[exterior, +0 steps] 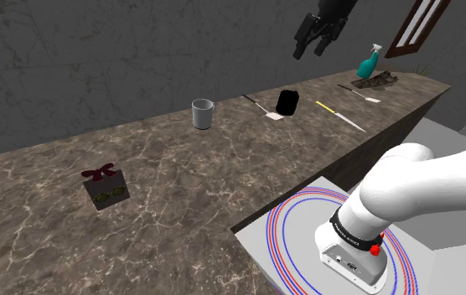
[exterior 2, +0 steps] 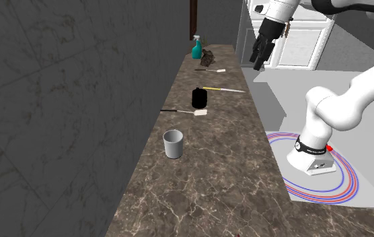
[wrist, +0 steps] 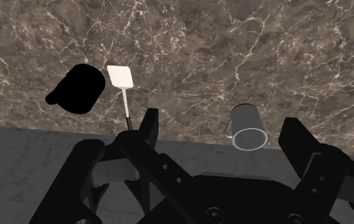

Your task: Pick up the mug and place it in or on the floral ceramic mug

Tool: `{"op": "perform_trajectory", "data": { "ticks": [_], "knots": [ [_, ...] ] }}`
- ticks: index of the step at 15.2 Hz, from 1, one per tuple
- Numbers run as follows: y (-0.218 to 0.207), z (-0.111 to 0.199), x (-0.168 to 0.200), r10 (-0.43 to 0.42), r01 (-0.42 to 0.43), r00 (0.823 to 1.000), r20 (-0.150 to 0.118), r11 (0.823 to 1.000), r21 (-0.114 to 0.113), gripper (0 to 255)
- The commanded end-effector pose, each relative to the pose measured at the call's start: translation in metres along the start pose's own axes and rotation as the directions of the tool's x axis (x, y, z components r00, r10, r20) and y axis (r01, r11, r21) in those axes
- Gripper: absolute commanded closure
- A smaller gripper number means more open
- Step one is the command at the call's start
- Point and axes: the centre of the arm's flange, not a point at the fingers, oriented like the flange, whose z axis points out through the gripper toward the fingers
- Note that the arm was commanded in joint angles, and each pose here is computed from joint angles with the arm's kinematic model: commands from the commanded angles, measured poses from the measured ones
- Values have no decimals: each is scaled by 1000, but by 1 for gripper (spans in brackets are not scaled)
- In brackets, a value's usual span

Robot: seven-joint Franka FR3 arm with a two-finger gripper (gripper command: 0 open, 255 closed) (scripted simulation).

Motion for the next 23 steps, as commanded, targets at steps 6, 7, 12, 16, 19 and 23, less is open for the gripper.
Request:
{"op": "perform_trajectory", "data": {
  "ticks": [6, 7, 12, 16, 19, 23],
  "knots": [
    [-31, 45, 44, 9, -8, 999, 33, 1000, -9, 0],
    [-37, 54, 52, 10, -10, 999, 39, 1000, -11, 0],
    [-67, 101, 94, 19, -18, 997, 72, 1000, -20, 0],
    [-90, 140, 127, 26, -24, 995, 98, 999, -27, 0],
    [-107, 169, 151, 32, -28, 993, 117, 999, -33, 0],
    [-130, 210, 182, 40, -34, 989, 143, 999, -40, 0]
  ]
}}
